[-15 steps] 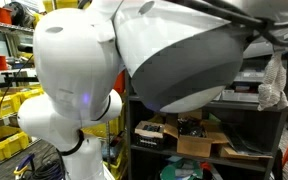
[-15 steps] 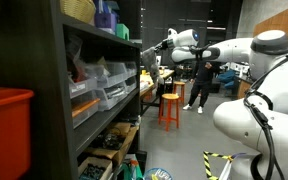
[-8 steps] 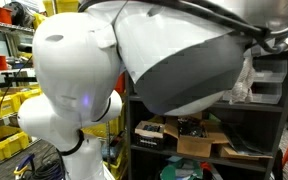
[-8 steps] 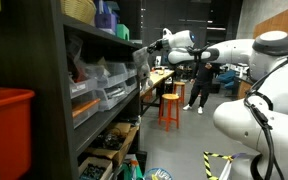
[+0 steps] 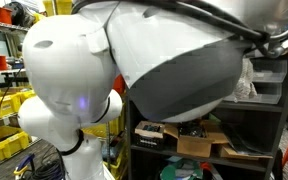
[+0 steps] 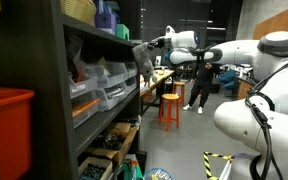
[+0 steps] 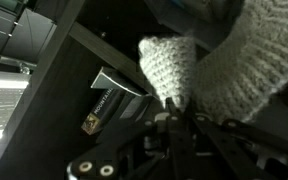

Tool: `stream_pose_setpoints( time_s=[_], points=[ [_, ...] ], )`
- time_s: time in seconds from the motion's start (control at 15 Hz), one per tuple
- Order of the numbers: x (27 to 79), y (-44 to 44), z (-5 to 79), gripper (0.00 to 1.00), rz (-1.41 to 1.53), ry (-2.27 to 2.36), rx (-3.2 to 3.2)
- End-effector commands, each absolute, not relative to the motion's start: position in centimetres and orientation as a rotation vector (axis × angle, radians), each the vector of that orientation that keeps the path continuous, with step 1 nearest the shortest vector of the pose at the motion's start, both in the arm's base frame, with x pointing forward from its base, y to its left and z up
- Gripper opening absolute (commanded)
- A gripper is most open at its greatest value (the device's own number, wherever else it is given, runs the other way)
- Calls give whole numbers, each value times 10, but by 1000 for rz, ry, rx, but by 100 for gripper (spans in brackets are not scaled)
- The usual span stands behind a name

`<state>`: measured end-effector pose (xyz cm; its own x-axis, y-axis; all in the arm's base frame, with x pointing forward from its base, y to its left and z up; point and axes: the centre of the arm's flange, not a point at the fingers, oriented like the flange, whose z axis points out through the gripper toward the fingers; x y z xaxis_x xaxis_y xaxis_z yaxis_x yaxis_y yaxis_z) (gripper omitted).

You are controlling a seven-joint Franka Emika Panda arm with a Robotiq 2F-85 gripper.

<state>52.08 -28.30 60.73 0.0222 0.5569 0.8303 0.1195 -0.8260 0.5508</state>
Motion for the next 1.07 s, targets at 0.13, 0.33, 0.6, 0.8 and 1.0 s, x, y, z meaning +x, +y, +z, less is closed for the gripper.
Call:
stream_pose_setpoints(
  time_s=[0.13, 0.33, 0.6, 0.8, 1.0],
  points=[
    [486, -267, 621, 1, 1951, 681, 1916],
    [484, -251, 627, 1, 1983, 683, 1893],
    [482, -233, 638, 1, 2064, 683, 1834],
    [481, -220, 642, 1, 2091, 708, 1814],
    [487, -208, 640, 1, 2080, 744, 1842]
  ],
)
